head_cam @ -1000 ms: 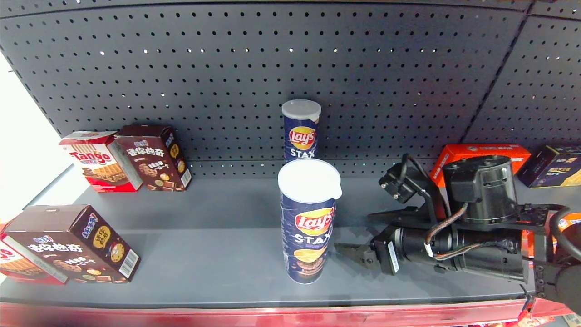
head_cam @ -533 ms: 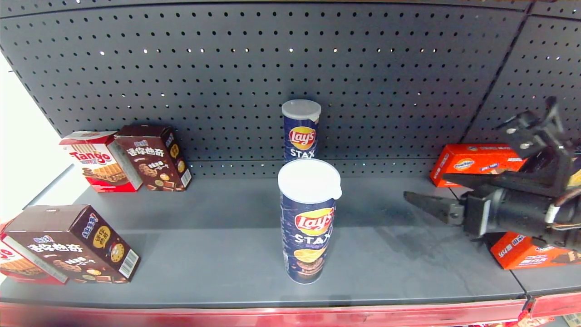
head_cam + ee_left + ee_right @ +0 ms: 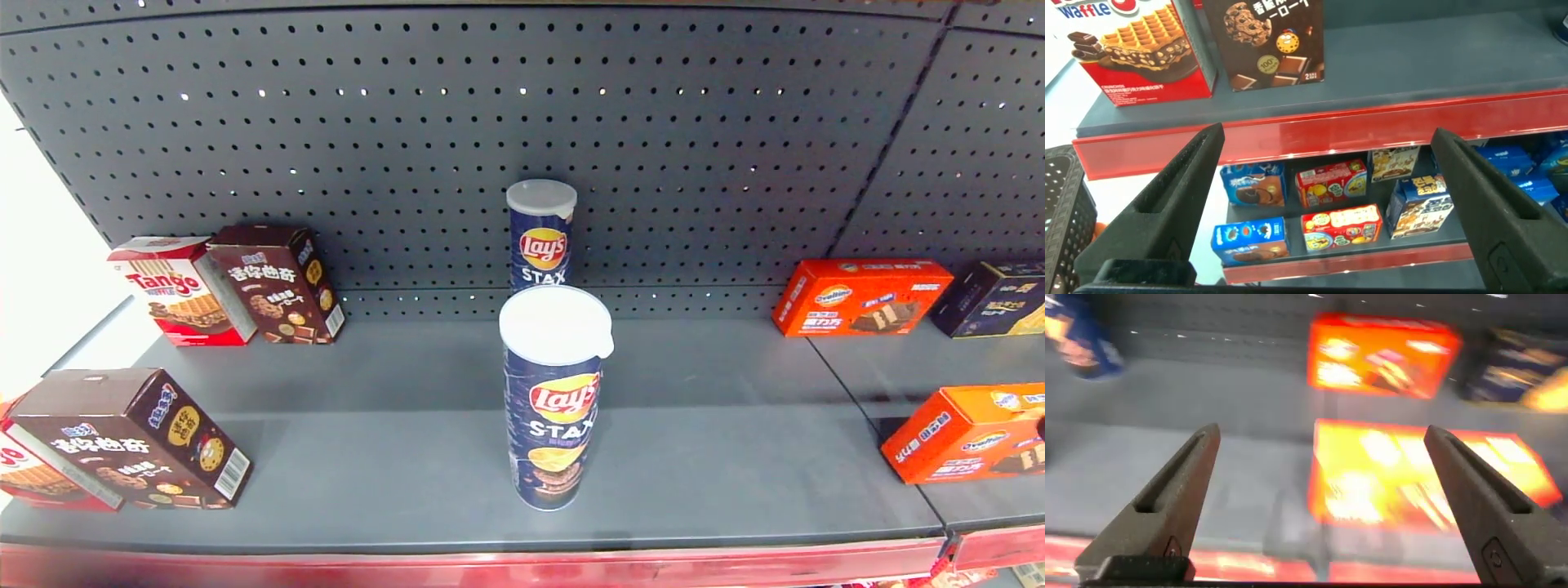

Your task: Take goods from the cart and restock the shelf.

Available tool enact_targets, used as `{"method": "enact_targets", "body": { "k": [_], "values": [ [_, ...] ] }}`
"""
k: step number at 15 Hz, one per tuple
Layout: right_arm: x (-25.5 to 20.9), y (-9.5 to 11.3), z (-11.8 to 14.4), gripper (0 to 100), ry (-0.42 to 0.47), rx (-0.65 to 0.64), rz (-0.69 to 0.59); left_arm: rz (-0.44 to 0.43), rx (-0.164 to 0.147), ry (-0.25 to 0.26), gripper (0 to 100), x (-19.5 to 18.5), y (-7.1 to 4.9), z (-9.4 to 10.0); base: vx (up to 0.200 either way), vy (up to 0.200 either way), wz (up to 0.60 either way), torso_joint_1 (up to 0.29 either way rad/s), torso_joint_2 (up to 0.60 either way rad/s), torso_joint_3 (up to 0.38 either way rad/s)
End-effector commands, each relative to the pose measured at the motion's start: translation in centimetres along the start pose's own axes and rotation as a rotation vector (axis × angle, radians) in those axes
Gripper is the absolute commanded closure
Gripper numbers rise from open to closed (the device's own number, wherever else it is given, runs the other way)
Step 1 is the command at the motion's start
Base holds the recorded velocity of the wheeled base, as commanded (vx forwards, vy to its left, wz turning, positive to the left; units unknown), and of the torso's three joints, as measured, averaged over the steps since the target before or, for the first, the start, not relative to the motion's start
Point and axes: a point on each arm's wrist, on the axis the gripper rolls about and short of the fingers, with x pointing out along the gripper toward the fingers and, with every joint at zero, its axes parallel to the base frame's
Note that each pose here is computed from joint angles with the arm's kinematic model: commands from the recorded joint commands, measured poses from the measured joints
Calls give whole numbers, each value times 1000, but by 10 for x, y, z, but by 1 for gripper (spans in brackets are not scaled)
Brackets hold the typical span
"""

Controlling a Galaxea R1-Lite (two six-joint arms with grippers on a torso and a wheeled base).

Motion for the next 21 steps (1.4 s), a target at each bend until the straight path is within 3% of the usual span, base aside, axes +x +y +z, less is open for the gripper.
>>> {"method": "enact_targets", "body": {
  "k": [1,4,7,8,9,10,19,20,21],
  "values": [
    [-49,7,-49,0,-60,-41,-62,3,0,4,0,0,0,0,0,0,0,0,0,0],
    [-73,14,-103,0,2,-47,-83,3,-2,1,0,0,0,0,0,0,0,0,0,0],
    [-72,14,-110,0,67,-29,-81,3,-2,2,0,0,0,0,0,0,0,0,0,0],
    [-73,13,-116,0,117,53,-117,4,-5,1,0,0,0,0,0,0,0,0,0,0],
    [-73,13,-116,0,117,53,-117,4,-5,1,0,0,0,0,0,0,0,0,0,0],
    [-73,13,-117,0,135,78,-193,4,-6,1,0,0,0,0,0,0,0,0,0,0],
    [-73,13,-117,0,137,70,-172,23,-23,1,0,0,0,0,0,0,0,0,0,0],
    [-73,13,-117,0,139,70,-148,23,-25,1,0,0,0,0,0,0,0,0,0,0],
    [-76,11,-117,0,97,65,-34,24,-25,3,0,0,0,0,0,0,0,0,0,0]
  ]
}}
